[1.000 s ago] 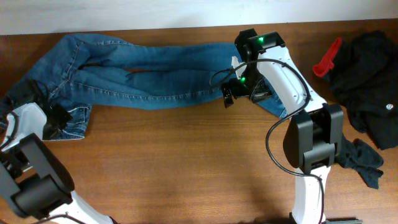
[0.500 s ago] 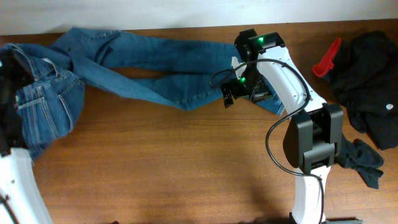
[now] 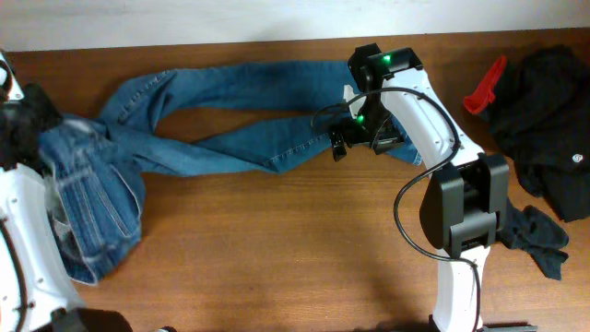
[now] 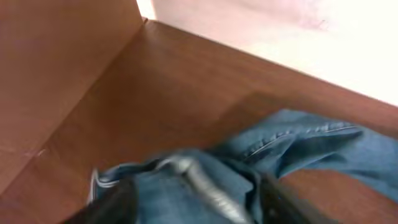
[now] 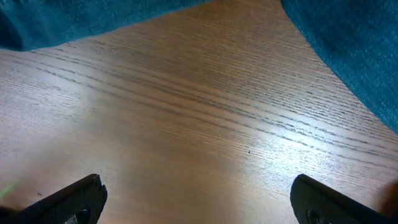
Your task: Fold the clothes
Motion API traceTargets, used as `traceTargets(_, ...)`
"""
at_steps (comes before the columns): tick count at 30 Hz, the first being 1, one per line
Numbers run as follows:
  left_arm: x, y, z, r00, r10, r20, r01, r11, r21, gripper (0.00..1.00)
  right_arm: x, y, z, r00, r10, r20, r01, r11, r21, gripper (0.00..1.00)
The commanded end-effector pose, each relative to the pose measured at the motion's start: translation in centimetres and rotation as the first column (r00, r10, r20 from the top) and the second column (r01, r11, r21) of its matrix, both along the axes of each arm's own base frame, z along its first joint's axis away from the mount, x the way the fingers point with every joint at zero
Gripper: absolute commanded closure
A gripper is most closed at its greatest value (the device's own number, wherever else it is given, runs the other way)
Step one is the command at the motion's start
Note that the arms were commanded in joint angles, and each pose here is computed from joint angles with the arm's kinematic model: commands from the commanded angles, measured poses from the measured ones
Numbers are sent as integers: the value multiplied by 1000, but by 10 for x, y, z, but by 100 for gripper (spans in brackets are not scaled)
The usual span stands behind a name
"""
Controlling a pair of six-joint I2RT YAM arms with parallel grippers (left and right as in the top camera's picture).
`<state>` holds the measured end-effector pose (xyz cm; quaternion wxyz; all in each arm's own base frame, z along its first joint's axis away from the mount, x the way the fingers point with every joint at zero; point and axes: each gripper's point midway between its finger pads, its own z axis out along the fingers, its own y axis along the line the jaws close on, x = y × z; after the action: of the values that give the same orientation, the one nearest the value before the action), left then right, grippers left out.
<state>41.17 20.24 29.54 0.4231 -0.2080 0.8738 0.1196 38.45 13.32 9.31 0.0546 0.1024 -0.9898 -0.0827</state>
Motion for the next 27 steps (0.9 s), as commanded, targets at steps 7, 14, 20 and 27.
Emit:
traceTargets(7,-15,9,-14,995,61,-79,-61,998,2,28,-2,-3,-2,1000,7,-10,-8,1000,-11,0)
traceTargets(14,-28,-26,-52,981,-26,-191,-14,979,-202,28,4,-2,-3,999,29,18,-29,1000,-2,1)
traceTargets(20,-16,-49,-93,957,-139,-254,48,941,-335,30,19,-5,-5,992,-117,47,117,993,-1,0)
traceTargets(27,-2,-84,-109,924,-259,-283,150,923,-355,31,40,-35,-30,935,-353,26,353,935,-26,8)
